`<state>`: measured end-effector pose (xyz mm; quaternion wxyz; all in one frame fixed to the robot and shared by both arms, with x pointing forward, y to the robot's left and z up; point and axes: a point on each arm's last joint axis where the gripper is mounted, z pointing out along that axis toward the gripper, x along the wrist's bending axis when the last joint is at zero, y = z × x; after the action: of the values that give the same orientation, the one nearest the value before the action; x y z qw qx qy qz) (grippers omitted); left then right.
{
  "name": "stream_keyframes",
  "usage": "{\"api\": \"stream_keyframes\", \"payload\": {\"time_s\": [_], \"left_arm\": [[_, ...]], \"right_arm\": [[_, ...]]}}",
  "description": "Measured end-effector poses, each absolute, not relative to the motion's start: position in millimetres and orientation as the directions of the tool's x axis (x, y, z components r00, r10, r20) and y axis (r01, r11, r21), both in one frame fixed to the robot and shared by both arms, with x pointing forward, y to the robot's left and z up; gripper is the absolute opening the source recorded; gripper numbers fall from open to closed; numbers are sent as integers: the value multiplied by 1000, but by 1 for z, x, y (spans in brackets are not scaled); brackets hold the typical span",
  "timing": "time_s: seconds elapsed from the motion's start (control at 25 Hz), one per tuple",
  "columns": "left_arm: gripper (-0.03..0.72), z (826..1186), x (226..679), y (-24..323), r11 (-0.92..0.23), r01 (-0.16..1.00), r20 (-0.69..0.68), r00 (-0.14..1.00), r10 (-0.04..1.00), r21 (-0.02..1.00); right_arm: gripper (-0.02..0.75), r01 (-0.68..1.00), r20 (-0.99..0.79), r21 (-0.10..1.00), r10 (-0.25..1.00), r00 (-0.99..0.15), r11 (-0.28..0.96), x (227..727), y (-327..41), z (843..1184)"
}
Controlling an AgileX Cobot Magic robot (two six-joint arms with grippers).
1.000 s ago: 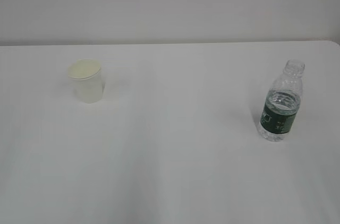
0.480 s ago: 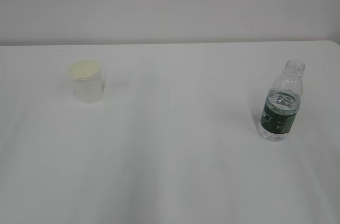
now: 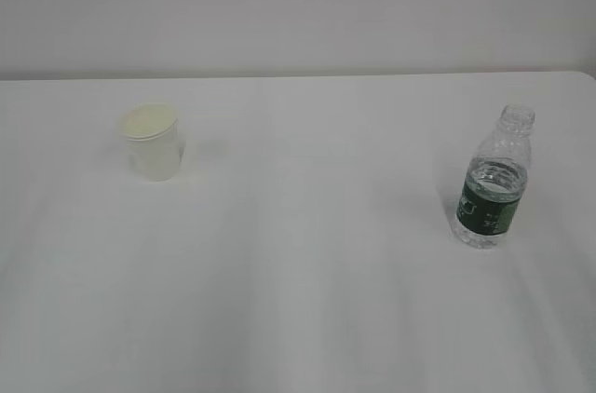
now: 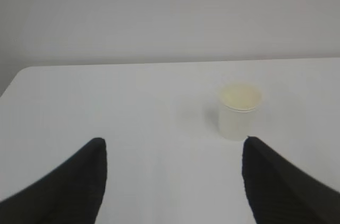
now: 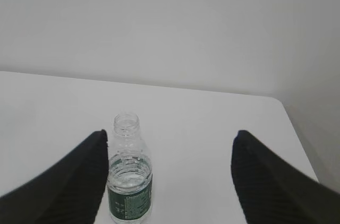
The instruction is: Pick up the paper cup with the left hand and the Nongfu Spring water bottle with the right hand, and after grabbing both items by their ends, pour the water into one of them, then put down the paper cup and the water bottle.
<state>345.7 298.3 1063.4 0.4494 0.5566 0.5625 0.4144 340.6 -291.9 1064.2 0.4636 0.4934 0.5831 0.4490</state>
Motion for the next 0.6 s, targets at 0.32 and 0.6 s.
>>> {"api": "stream_keyframes", "payload": {"time_s": [0.32,0.6], "left_arm": [[568,1064,349,299,37,211,-42,17,999,977],[568,1056,364,299,46,270,-50,10,999,962]], "right_arm": [[554,193,-106,974,991,-83,120,360,-291,1059],[554,203,-113,971,990,-86,128,371,-290,1055]]}}
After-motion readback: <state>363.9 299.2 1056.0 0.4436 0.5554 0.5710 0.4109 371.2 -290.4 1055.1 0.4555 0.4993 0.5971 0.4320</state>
